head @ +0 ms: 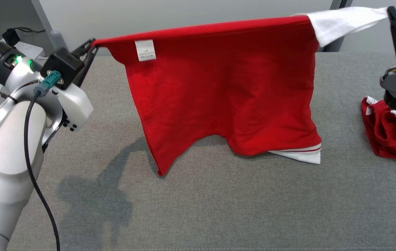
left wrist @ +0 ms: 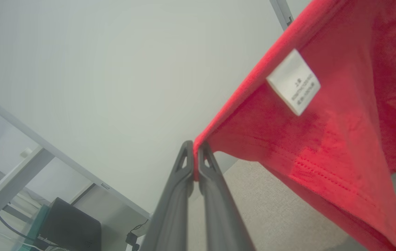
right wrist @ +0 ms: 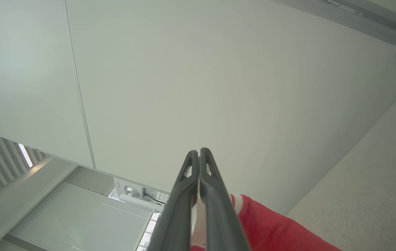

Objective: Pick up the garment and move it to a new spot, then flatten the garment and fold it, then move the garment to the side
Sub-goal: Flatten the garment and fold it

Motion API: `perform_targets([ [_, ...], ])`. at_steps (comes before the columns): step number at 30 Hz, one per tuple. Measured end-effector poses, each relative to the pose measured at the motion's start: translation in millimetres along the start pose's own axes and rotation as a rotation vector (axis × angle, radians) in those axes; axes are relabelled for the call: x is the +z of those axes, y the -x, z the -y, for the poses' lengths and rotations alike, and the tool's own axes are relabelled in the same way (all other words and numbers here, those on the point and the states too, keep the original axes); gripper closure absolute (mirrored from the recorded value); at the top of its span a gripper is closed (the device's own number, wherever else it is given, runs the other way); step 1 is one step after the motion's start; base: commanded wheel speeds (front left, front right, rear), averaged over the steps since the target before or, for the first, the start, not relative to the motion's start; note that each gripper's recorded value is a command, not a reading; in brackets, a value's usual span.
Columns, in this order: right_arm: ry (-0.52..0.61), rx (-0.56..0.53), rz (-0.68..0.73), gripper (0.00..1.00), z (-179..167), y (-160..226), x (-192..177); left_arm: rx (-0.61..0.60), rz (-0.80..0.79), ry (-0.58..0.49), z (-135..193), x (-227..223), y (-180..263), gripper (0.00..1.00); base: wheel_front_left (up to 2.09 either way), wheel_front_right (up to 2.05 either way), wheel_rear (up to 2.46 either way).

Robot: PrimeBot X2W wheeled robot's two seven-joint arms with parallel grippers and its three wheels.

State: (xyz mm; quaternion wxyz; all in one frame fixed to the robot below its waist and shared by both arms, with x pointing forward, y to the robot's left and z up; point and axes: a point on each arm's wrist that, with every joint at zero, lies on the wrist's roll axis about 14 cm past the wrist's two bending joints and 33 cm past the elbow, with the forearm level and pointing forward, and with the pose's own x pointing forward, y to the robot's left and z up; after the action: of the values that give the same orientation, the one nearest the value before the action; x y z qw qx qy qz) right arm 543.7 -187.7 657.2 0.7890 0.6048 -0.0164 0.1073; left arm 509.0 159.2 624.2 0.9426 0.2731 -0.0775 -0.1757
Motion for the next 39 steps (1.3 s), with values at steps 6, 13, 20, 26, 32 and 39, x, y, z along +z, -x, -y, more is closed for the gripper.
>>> perform_targets([
  [6, 0.034, -0.053, 0.346, 1.0, 14, 17, 117, 0.122, -0.216, -0.021, -49, -76, 40, 1.0, 0.0, 0.0, 0.0],
  [13, 0.061, -0.026, 0.066, 1.0, 16, -11, 28, 0.033, -0.16, -0.005, -12, -65, 23, 1.0, 0.0, 0.0, 0.0],
  [20, 0.113, -0.046, -0.096, 0.0, 43, -4, -23, -0.025, -0.136, 0.008, 11, -62, 15, 1.0, 0.0, 0.0, 0.0],
  [26, 0.172, -0.054, -0.189, 0.0, 55, 7, -58, -0.065, -0.072, 0.007, 26, -41, 1, 1.0, 0.0, 0.0, 0.0],
  [32, 0.25, -0.082, -0.274, 0.0, 73, 25, -86, -0.098, 0.079, -0.005, 36, 16, -26, 1.0, 0.0, 0.0, 0.0],
  [39, 0.275, -0.092, -0.346, 0.0, 85, 43, -119, -0.119, 0.315, -0.039, 38, 109, -50, 1.0, 0.0, 0.0, 0.0],
])
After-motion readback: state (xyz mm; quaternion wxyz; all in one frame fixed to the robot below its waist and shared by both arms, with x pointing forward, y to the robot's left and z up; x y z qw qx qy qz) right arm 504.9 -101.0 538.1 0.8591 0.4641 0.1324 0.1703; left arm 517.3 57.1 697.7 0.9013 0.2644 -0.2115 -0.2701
